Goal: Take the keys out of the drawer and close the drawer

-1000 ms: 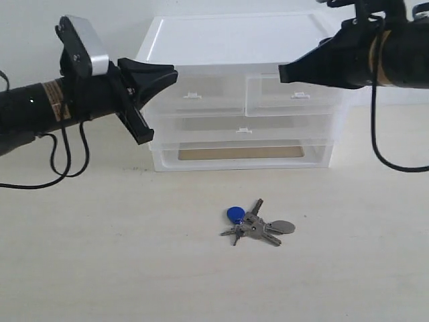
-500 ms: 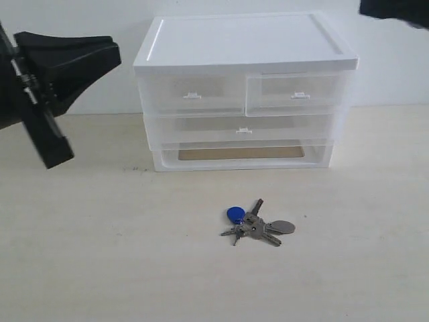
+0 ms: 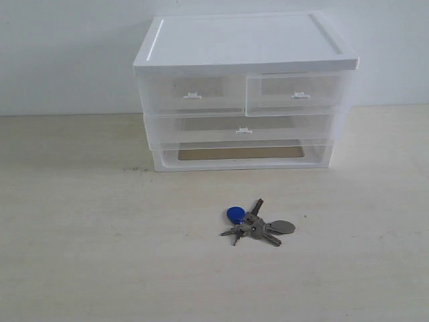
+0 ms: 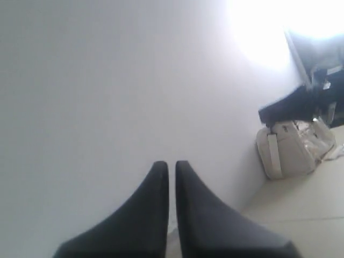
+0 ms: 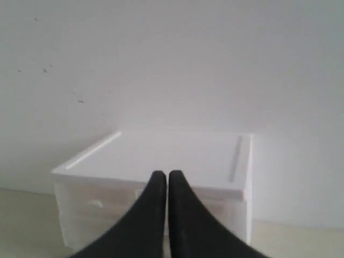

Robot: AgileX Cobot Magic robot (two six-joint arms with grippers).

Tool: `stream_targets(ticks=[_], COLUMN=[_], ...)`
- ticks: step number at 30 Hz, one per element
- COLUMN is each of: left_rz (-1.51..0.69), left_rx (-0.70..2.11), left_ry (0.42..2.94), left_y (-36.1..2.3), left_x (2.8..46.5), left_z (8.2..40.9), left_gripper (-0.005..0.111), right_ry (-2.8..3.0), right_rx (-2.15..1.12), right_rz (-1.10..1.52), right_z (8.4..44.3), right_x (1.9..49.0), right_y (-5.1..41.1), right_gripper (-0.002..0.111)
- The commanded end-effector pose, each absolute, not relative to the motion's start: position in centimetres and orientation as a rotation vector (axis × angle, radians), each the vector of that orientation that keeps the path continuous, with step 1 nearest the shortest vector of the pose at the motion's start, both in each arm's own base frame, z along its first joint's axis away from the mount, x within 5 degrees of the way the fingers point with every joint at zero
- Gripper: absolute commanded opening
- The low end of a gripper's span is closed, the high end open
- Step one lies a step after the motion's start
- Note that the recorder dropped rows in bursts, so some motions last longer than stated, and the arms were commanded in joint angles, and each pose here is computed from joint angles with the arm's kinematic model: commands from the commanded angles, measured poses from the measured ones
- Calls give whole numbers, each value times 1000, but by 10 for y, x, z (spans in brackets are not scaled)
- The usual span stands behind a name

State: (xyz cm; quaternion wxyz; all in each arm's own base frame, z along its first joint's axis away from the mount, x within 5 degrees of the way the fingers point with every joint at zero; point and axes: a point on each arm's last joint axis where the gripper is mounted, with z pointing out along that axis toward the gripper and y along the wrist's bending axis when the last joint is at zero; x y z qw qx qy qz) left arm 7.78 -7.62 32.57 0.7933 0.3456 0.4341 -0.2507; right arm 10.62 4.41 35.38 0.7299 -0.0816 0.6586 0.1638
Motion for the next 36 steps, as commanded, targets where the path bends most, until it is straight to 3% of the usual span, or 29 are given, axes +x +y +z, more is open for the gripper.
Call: stream_targets(ticks=[1,6,12,21,36], left_rz=[-561,-456,-419,-363,-356], left_rx=[687,642,568,512,504], left_ry=[849,798,821,950,974], left_y=[-68,-57,-47,-42,-42], left_x=[46,22,10,20,23], left_z=[326,321,308,280,275], left_gripper=[4,4,4,4,4], right_ry=[1611,1857,1973,1999,2042], right_rx=[-130,-161,-211,-401,-420], right_rz=[286,99,-86,45,-16], right_z=[322,280,255,252,229], right_x=[133,186,251,337,383], right_y=[53,79,113,160,143], right_gripper=[0,0,0,0,0])
